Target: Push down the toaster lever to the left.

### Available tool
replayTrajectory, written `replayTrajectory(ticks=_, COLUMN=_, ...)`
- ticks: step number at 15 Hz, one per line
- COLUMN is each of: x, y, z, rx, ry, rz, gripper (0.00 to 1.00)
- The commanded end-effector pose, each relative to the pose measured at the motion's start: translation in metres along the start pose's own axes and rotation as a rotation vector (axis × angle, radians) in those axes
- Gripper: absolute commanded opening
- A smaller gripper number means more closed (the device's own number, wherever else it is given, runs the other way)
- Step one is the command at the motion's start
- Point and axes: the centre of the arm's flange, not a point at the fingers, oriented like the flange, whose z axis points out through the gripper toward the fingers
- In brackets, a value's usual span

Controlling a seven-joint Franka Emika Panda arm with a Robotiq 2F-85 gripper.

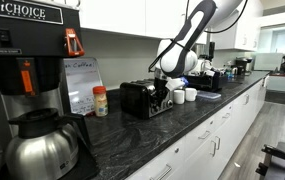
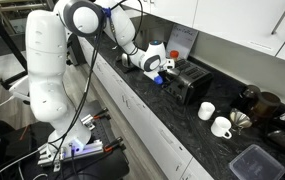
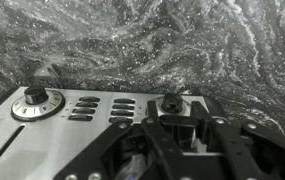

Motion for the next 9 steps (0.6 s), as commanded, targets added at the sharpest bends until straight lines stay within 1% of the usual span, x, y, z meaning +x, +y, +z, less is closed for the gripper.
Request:
replayTrajectory(ticks=1, x=-0.034, y=0.002, z=0.026, rx=0.018, ry=-0.085, rz=-0.013, gripper=0.12)
replayTrajectory(ticks=2, x=-0.034, y=0.002, z=0.025, rx=0.017, ry=-0.086, rz=-0.013, gripper=0.62)
replayTrajectory(ticks=3, x=-0.034, y=0.001, z=0.025, rx=0.016, ry=-0.088, rz=-0.013, gripper=0.64)
replayTrajectory(ticks=4, x=-0.042, y=0.001, z=0.031, rx=0.018, ry=-0.116, rz=-0.014, gripper=0.69)
replayTrajectory(ticks=5, x=-0.05, y=0.0, z=0.037, rx=0.02, ry=-0.136, rz=-0.014, gripper=0.78)
replayTrajectory(ticks=7, x=-0.063, y=-0.002, z=0.046, rx=0.024, ry=-0.17, rz=-0.015, gripper=0.9)
replayTrajectory(ticks=8, x=-0.068, y=-0.002, z=0.049, rx=0.026, ry=-0.184, rz=-0.016, gripper=0.98)
replayTrajectory(ticks=9, x=-0.07, y=-0.003, z=0.05, rx=0.027, ry=-0.192, rz=-0.015, gripper=0.99)
